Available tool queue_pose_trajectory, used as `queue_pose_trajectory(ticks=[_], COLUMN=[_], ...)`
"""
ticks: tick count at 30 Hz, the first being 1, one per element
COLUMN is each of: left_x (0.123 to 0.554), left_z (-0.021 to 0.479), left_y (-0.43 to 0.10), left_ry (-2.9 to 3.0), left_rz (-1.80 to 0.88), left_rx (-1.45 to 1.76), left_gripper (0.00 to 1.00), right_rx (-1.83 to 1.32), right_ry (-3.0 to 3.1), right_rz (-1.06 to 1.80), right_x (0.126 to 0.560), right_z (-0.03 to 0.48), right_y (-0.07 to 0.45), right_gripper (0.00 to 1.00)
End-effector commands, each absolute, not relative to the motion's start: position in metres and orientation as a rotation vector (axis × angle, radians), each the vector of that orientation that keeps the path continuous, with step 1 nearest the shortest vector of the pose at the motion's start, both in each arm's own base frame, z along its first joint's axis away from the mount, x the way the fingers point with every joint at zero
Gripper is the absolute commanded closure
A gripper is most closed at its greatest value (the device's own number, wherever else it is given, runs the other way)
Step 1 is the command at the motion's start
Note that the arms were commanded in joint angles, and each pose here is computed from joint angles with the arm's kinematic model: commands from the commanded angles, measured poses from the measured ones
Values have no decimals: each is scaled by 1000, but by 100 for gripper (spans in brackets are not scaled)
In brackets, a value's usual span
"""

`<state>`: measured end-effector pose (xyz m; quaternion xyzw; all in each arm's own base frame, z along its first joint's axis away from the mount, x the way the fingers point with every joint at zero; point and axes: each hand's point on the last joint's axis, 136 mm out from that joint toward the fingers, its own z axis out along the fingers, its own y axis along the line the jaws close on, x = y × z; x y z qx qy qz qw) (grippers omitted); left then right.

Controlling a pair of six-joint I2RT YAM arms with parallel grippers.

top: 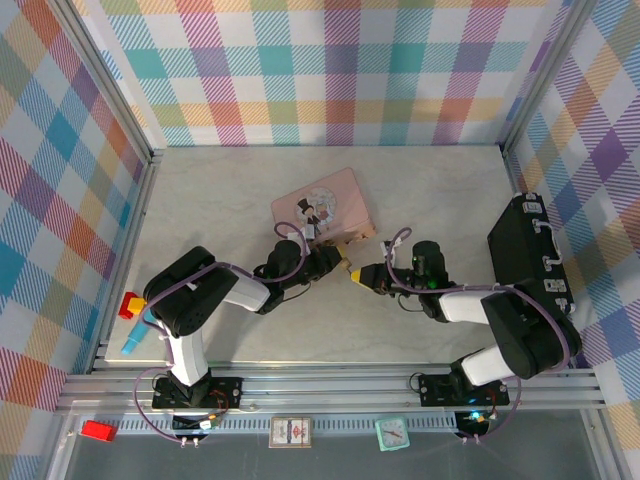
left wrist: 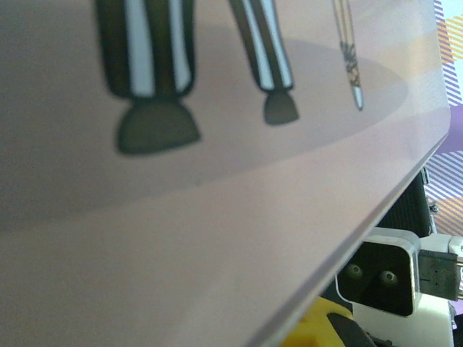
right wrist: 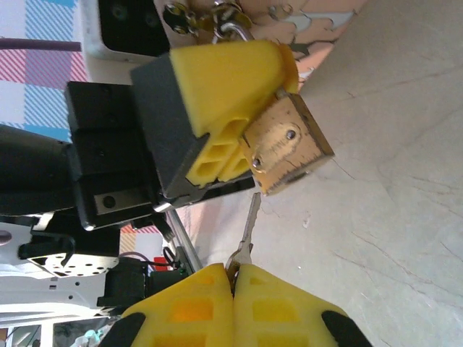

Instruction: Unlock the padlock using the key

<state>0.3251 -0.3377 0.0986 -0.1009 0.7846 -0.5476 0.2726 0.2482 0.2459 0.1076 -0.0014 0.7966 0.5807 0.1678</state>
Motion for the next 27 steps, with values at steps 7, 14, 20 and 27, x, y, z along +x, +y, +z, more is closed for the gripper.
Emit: queue_pose_trajectory(ticks=[7,14,20,27], left_x=[325,338,344,350], left_z=[104,107,109,106], left_y=[-335,-325,-323,-313], left_ry=[2132,2092,2074,2060], left_rz=[-1610,-1598,-1607,-1587], left_rx=[-440,-491,-509,-538], left_gripper=[100,100,100,100], right_rx=[76,126,170,143], right_ry=[2198,2160,2126,2111], right_rz=[1760,1816,1889,1887], right_x=[254,262,269,270], right_z=[109,107,105,109], right_y=[245,248,251,252], right_gripper=[100,100,100,100])
